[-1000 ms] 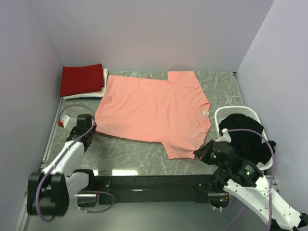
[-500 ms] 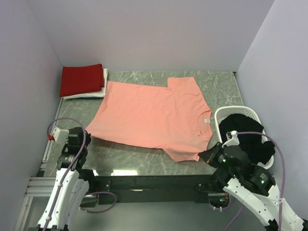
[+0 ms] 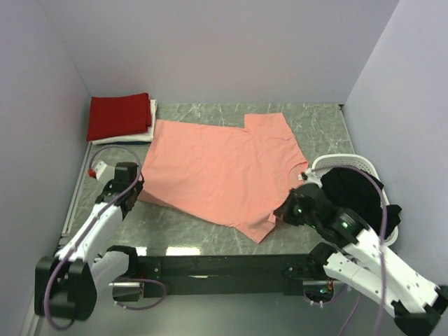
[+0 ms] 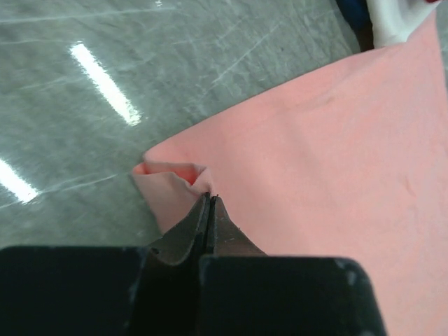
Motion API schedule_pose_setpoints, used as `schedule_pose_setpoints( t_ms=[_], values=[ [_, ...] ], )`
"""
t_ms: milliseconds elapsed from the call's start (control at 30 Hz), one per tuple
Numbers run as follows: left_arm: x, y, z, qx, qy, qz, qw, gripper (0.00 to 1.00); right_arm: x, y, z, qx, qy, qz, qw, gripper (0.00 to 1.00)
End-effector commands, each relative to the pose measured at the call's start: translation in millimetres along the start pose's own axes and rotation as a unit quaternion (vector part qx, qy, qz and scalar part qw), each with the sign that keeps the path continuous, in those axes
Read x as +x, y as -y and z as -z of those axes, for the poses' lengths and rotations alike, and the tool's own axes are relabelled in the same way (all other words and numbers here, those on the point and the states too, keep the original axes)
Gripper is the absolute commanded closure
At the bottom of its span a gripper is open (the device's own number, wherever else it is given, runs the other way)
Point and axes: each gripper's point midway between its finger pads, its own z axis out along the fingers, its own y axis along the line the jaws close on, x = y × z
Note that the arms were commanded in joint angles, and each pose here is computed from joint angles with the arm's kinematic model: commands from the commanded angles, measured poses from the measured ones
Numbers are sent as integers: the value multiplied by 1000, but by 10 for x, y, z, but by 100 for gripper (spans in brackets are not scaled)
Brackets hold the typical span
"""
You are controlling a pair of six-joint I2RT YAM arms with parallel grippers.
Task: Fold and stack the t-shirts
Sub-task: Fold the tshirt
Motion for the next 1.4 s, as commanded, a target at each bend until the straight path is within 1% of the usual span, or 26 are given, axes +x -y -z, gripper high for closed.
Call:
schedule_pose_setpoints(
  t_ms=[0, 33, 67, 100, 167, 267, 367, 400, 433, 567, 667, 833, 1100, 1233, 1367],
  values=[
    [-136, 418, -104, 39, 18, -2, 999, 99, -496, -352, -246, -18, 57, 20, 998, 100],
    [-165, 483, -131, 38, 20, -5, 999, 99, -518, -390, -305, -28, 47, 26, 998, 100],
    [-119, 470, -221, 25, 15, -14, 999, 99, -636, -303, -429, -8, 48, 10, 999, 100],
    [-118, 486, -258, 21, 15, -15, 1000, 99, -732, -328, -490, -14, 55, 7, 998, 100],
    [-79, 532, -358, 15, 8, -23, 1000, 99, -857, -250, -641, -1, 43, 0, 999, 100],
    [-44, 589, -489, 5, 4, -27, 1000, 99, -1052, -264, -730, -3, 46, -3, 999, 100],
    [-45, 677, -592, -1, 4, -28, 1000, 99, -1202, -169, -879, 7, 37, -18, 999, 100],
    [-47, 698, -614, -2, 4, -28, 1000, 99, -1294, -116, -907, 10, 45, -26, 999, 100],
    [-77, 767, -627, 3, 7, -24, 1000, 99, -1320, -103, -935, 9, 41, -30, 999, 100],
    [-65, 816, -741, -6, 8, -26, 1000, 99, -1490, -29, -1060, 15, 33, -44, 998, 100],
    [-89, 883, -794, -8, 11, -27, 1000, 99, -1611, 39, -1118, 12, 37, -58, 998, 100],
    [-161, 963, -823, -7, 21, -27, 999, 99, -1646, 154, -1200, 7, 26, -71, 997, 100],
    [-192, 1088, -880, -3, 21, -23, 1000, 99, -1850, 347, -1136, 9, 55, -97, 994, 100],
    [-208, 1099, -927, -9, 21, -24, 999, 99, -1869, 317, -1169, 0, 49, -101, 994, 100],
    [-214, 1103, -985, -12, 17, -23, 1000, 99, -1948, 443, -1175, 8, 61, -118, 991, 100]
  ],
)
